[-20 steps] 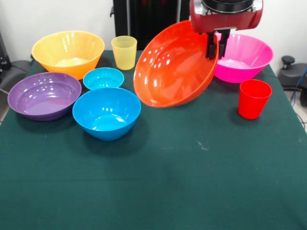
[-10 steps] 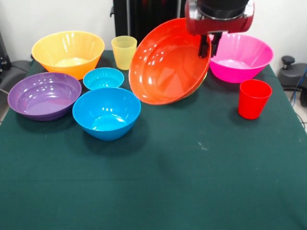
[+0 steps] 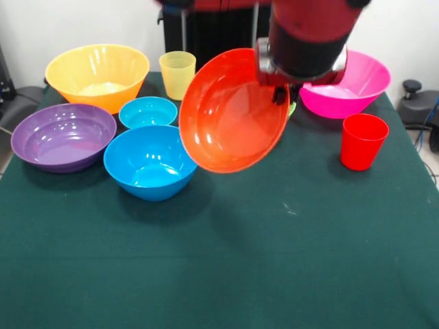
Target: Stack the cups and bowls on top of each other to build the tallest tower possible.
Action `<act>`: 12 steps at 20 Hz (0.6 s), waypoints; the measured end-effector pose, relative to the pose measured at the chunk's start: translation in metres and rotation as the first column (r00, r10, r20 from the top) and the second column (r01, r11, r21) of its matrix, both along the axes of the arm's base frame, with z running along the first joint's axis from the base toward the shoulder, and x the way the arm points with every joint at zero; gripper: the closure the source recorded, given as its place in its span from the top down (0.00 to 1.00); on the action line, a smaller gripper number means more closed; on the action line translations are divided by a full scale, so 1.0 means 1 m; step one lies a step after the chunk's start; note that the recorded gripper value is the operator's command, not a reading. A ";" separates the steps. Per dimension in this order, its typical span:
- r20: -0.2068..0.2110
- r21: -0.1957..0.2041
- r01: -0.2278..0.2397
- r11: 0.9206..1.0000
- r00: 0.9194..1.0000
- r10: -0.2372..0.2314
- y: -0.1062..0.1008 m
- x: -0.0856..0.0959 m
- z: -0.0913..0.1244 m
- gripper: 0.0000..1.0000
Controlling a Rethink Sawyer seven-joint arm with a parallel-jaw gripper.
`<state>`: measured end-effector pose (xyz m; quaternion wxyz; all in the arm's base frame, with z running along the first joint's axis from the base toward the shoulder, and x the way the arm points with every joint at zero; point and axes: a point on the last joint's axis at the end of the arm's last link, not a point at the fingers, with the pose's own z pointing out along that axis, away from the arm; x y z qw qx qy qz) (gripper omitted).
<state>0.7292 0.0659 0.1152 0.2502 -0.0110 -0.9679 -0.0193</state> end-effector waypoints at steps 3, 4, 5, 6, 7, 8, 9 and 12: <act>-0.062 -0.006 0.010 1.000 0.998 -0.010 -0.002 0.005 -0.018 0.00; -0.085 -0.009 0.015 1.000 0.996 -0.016 -0.004 0.007 -0.027 0.00; -0.092 -0.009 0.018 1.000 0.996 -0.019 -0.005 0.008 -0.030 0.00; -0.100 -0.008 0.024 1.000 0.995 -0.025 -0.006 0.009 -0.036 0.00; -0.107 -0.007 0.030 1.000 0.994 -0.031 -0.007 0.011 -0.041 0.00; -0.112 -0.010 0.038 0.999 0.993 -0.039 -0.010 0.014 -0.050 0.00; -0.112 -0.013 0.043 0.999 0.993 -0.044 -0.011 0.016 -0.055 0.00; -0.107 -0.032 0.062 0.998 0.992 -0.065 -0.017 0.026 -0.077 0.00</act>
